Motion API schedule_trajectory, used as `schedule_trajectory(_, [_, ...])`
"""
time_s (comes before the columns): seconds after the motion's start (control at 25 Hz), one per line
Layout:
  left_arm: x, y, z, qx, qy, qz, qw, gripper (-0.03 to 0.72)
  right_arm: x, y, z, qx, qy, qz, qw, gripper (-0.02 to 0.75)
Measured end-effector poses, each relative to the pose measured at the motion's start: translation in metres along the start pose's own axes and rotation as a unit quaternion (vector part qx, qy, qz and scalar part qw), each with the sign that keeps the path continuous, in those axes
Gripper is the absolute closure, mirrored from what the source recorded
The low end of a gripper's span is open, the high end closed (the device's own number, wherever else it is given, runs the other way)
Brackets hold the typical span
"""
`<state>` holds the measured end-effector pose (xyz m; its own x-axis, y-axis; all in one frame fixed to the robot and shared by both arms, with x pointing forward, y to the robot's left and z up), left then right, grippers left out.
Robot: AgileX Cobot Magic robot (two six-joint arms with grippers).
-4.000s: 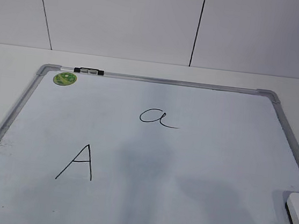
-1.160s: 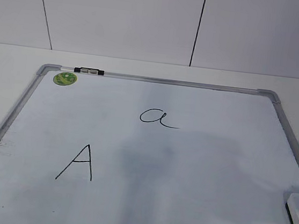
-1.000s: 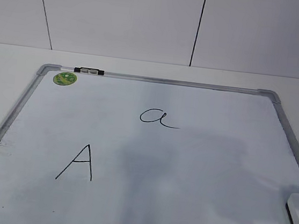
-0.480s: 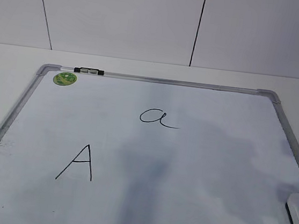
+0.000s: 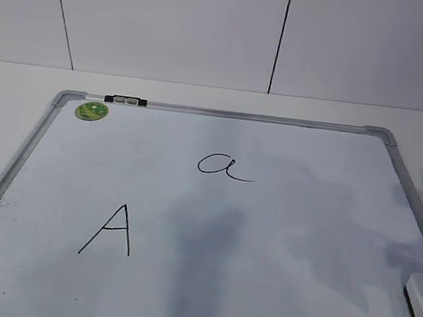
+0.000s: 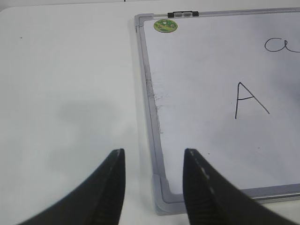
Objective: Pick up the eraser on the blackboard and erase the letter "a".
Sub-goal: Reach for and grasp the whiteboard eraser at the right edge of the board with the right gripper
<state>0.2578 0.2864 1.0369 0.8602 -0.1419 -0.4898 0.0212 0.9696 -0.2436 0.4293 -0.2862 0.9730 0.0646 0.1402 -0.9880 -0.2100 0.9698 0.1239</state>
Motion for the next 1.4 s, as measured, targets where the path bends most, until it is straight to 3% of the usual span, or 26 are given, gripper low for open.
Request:
schedule_trajectory(0.2, [0.000,0.000,0.000,0.000,0.000,0.000,1.000,0.381,0.000,0.007,0.002,0.015,-0.009,0.029,0.999,0.145])
schedule_trajectory(0.44, [0.000,0.000,0.000,0.000,0.000,0.000,1.000,0.381,0.003,0.007,0.000,0.006,0.014,0.034,0.999,0.157])
schedule_trajectory(0.84, [0.000,0.000,0.000,0.000,0.000,0.000,1.000,0.381,0.007,0.016,-0.004,-0.024,0.047,-0.022,0.998,0.158])
schedule_trajectory(1.2, [0.000,0.000,0.000,0.000,0.000,0.000,1.000,0.381,0.008,0.022,-0.002,-0.018,0.041,-0.033,0.998,0.155])
schedule_trajectory(1.4, [0.000,0.000,0.000,0.000,0.000,0.000,1.000,0.381,0.008,0.018,0.000,-0.003,0.032,-0.053,0.998,0.098])
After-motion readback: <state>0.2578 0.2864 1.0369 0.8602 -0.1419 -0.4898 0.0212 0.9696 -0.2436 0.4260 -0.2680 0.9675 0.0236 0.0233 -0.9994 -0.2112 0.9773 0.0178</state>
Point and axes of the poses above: a point on each arm's last joint axis where the gripper is mounted, x pointing out along that axis toward the gripper, y along the wrist's bending axis when the last joint is at zero, z = x × y, the point moved 3 cm from there along x, pointing out along that axis toward the gripper, and after that the axes turned 12 degrees about -x, right-handed, at the moved point
